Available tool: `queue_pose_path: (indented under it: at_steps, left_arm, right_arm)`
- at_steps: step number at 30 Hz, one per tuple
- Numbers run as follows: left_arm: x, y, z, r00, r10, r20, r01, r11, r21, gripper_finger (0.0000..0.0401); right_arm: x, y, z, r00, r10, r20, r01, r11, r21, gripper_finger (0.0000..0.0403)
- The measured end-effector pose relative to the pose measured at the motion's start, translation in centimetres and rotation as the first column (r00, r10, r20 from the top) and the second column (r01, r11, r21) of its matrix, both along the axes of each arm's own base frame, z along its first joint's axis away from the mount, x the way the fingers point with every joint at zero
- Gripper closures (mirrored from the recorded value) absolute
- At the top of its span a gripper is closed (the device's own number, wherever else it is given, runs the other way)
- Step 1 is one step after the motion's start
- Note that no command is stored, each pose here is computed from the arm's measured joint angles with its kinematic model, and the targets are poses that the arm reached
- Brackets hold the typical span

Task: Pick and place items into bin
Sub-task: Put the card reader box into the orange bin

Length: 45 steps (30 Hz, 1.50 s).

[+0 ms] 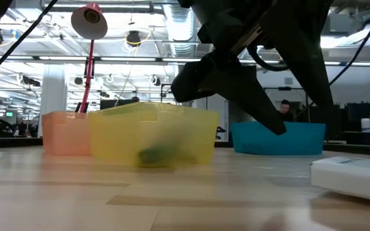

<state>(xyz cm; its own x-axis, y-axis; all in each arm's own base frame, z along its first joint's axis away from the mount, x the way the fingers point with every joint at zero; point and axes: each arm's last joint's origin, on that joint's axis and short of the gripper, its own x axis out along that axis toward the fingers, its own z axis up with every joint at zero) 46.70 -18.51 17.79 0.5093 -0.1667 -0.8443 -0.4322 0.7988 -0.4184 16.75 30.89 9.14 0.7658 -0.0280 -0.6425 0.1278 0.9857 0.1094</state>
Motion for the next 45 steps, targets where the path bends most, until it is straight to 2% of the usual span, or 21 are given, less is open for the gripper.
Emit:
queue_pose_path:
  at_steps: [8, 10, 14, 17, 22, 27, 34, 41, 45]
  left_arm:
    - [0.6, -0.2, 0.2, 0.998, -0.01, 0.061, 0.012, 0.999, -0.035, 0.0232]
    - [1.2, -0.4, -0.3, 0.995, -0.022, 0.095, 0.03, 0.997, -0.076, 0.0232]
    - [1.8, -0.3, -2.9, 0.999, -0.02, 0.048, 0.027, 0.991, -0.135, 0.0232]
    - [2.2, 0.5, -2.8, 0.998, -0.035, 0.048, 0.043, 0.985, -0.169, 0.0232]
    - [2.6, 1.7, -1.6, 0.997, -0.027, 0.066, 0.036, 0.99, -0.137, 0.0232]
    - [1.7, 2.6, -1.2, 0.999, 0.002, -0.047, -0.004, 0.999, -0.042, 0.0232]
    - [1.8, 2.1, -1.8, 0.999, -0.024, -0.039, 0.021, 0.997, -0.072, 0.0232]
    - [2.1, 1.8, -2.3, 1.0, -0.027, 0.002, 0.027, 0.989, -0.143, 0.0232]
    - [2.0, 1.8, -2.4, 1.0, -0.019, -0.007, 0.018, 0.99, -0.139, 0.0232]
  right_arm:
    - [-0.6, -0.2, -0.3, 1.0, -0.021, 0.006, 0.021, 1.0, 0.023, 0.0403]
    - [-0.7, -0.1, -0.4, 1.0, -0.016, 0.01, 0.016, 1.0, 0.019, 0.0403]
    - [-0.7, -0.1, -0.8, 1.0, -0.02, 0.02, 0.02, 1.0, 0.01, 0.0403]
    - [-0.6, 0.0, -1.4, 1.0, -0.021, 0.022, 0.021, 1.0, 0.006, 0.0403]
    - [-0.6, 0.2, -1.7, 0.999, -0.021, 0.027, 0.02, 1.0, 0.019, 0.0403]
    - [-0.8, 0.3, -1.8, 0.999, -0.022, 0.033, 0.021, 1.0, 0.021, 0.0403]
    - [-0.7, 0.3, -2.1, 0.999, -0.029, 0.045, 0.029, 0.999, 0.014, 0.0403]
    - [-0.8, 0.3, -2.2, 0.999, -0.029, 0.046, 0.028, 1.0, 0.01, 0.0403]
    - [-0.8, 0.3, -2.2, 0.999, -0.029, 0.045, 0.028, 1.0, 0.01, 0.0403]
